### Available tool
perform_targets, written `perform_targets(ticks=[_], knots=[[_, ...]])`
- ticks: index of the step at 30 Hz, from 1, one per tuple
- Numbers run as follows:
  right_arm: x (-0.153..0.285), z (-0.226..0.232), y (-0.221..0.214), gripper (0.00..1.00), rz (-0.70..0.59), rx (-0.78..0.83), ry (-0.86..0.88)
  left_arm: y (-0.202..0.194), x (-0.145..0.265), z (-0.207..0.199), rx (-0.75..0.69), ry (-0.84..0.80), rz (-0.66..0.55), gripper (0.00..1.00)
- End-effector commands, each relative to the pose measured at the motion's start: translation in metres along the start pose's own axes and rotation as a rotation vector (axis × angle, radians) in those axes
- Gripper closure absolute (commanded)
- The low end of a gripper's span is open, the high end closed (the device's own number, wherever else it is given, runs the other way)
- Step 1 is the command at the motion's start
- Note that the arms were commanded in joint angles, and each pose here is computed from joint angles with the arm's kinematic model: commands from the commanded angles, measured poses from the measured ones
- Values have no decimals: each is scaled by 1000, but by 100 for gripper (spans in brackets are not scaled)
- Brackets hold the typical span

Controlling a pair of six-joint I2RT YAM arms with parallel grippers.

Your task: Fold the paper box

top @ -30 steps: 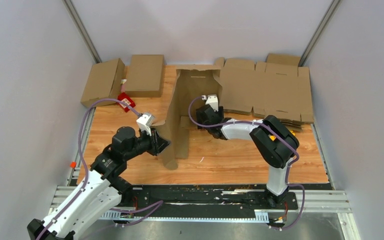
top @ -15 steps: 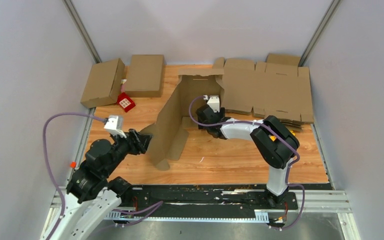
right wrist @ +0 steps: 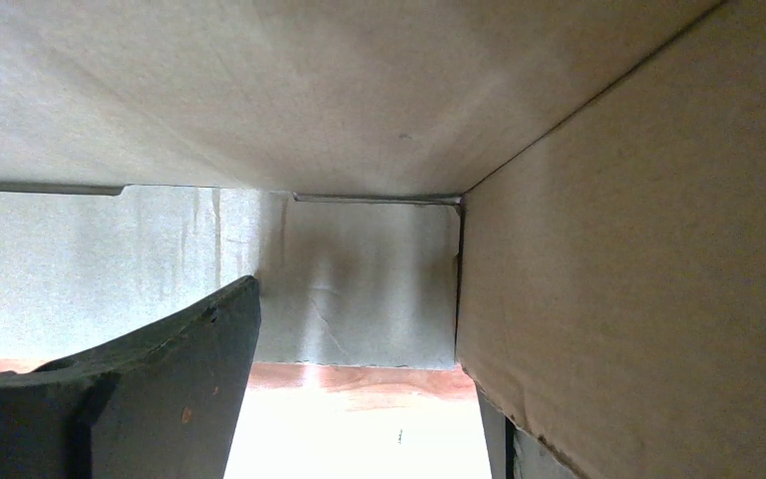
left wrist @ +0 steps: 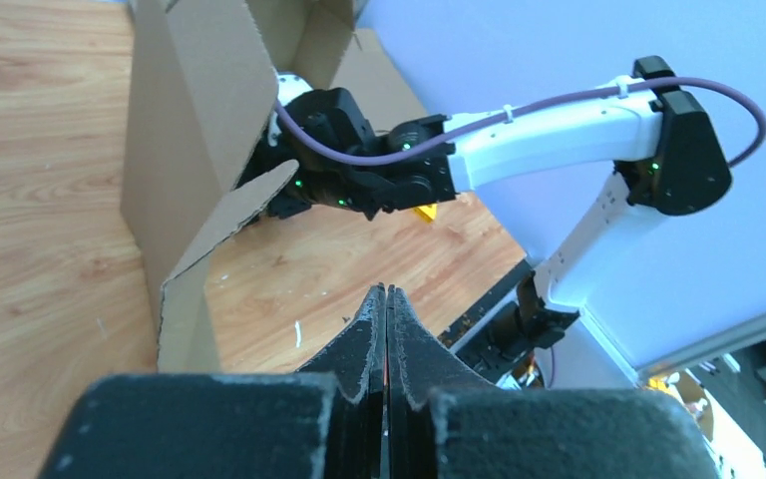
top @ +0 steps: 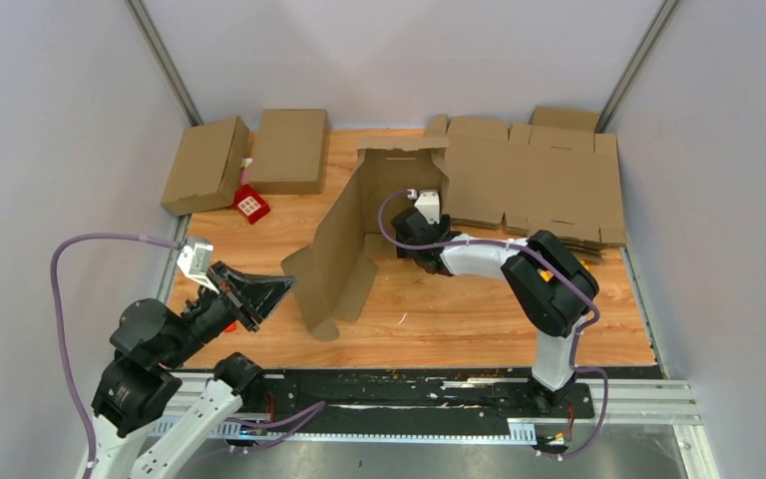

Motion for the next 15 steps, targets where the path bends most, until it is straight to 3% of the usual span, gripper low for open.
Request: perform_targets(ticks=[1, 6, 15], knots=[[0, -18, -24, 26, 140, 102, -68, 10, 5, -12, -24, -109, -28, 100], [-1, -18, -24, 26, 153, 98, -58, -6, -29, -2, -8, -135, 40, 100], [-1, -19, -18, 27, 159, 84, -44, -8, -49, -12, -82, -139, 114, 100]])
Point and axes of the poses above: each gripper's point midway between its finger pads, its own x axis back along the fingers, its own z axis along the line the jaws close on, y = z × x, the point moved 9 cm from there along x, back along the fingers, and after that the axes turned 13 degrees about -x, right-handed, at the moved point
